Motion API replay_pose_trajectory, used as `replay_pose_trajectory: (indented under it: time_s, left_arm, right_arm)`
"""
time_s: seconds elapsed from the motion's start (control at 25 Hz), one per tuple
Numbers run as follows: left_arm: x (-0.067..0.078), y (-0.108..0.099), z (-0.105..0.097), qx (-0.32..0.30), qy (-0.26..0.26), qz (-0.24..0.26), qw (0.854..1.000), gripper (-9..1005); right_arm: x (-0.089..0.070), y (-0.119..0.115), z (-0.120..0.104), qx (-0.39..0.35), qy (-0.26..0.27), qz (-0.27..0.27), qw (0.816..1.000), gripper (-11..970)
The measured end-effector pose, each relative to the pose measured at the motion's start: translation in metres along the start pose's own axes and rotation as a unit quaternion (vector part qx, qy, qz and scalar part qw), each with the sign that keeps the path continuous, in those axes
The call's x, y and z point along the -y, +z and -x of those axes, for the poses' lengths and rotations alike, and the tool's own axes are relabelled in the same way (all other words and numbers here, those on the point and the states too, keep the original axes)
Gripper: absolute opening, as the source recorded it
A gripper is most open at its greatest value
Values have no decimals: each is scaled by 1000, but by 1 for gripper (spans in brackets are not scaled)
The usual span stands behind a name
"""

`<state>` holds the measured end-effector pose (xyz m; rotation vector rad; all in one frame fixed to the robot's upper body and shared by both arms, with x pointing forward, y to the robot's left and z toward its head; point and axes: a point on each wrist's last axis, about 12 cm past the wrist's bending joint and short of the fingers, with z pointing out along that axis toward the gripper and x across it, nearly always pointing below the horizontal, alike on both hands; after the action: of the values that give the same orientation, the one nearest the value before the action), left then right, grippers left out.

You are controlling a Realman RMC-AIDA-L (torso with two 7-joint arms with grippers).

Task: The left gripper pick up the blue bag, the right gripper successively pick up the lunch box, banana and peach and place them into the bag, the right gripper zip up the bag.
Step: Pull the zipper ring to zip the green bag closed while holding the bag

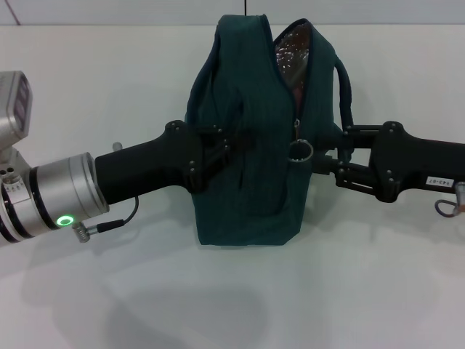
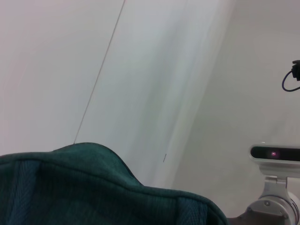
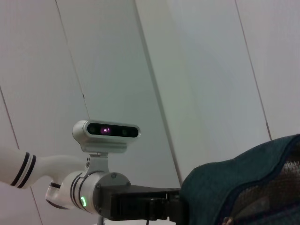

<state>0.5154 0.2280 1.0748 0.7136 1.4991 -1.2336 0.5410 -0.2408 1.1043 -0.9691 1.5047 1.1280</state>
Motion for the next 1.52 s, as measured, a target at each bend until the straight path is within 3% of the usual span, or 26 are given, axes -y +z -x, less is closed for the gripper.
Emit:
replay_pose_trajectory:
  time_s: [1.52]
  left_arm:
    - [-2,1,0,-2,1,6,1000,46]
  right_arm:
    - [5,25,-2,-20,11,9,1000,402]
